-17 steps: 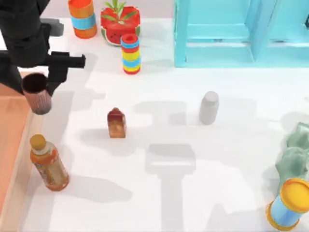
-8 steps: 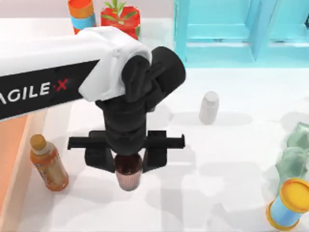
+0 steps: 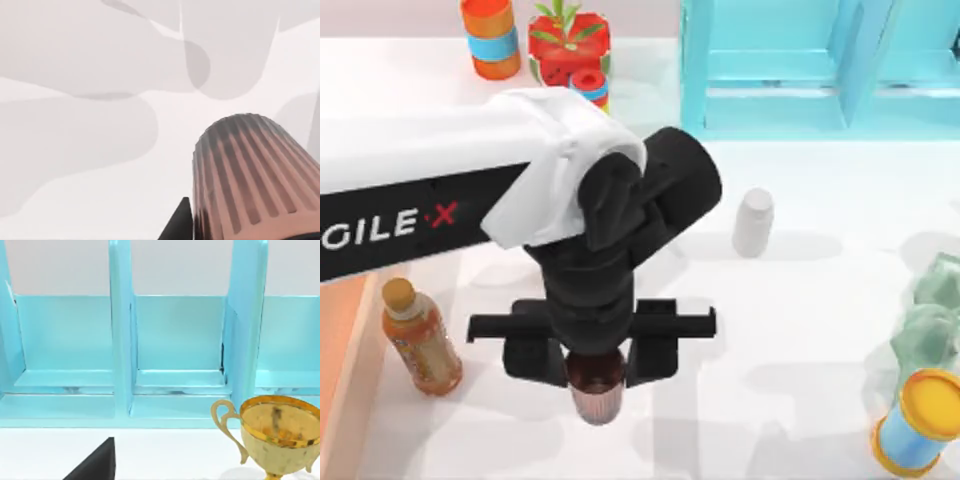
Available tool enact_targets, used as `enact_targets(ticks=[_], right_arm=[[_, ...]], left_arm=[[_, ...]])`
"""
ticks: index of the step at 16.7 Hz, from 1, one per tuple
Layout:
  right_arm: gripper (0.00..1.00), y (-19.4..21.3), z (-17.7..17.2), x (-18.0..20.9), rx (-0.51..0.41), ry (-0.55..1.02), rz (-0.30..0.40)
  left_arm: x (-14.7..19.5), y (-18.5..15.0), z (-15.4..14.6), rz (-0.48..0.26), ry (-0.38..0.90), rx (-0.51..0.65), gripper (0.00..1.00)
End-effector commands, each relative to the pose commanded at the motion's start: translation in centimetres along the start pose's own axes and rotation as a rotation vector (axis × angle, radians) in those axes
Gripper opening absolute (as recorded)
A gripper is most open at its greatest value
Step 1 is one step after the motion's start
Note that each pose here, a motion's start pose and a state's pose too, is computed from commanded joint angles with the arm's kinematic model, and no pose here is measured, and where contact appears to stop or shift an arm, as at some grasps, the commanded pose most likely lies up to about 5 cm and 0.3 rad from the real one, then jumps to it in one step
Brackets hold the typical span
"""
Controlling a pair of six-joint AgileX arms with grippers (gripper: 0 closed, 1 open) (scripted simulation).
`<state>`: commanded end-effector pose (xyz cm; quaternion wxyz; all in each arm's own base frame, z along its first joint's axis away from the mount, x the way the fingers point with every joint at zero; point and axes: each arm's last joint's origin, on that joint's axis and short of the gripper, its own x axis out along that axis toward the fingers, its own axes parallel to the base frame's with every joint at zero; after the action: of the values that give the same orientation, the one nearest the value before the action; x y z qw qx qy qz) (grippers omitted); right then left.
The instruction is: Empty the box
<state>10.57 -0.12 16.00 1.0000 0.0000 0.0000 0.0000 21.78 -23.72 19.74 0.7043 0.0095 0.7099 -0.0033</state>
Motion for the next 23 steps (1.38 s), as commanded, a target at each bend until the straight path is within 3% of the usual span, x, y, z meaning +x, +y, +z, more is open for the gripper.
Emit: enact_targets(ticks=[11,16,23], right_arm=[[1.0,0.0,0.0,0.0,0.0,0.0,0.0],[1.0,0.0,0.0,0.0,0.0,0.0,0.0],[1.0,0.0,0.0,0.0,0.0,0.0,0.0]], left_arm=[[4.0,-0.1,-0.1,-0.007,-0.004,0.0,0.0],[4.3,0.0,-0.2,-0.007,-0.005,0.001,0.0],[4.3,0.0,-0.2,-0.007,-0.005,0.001,0.53]])
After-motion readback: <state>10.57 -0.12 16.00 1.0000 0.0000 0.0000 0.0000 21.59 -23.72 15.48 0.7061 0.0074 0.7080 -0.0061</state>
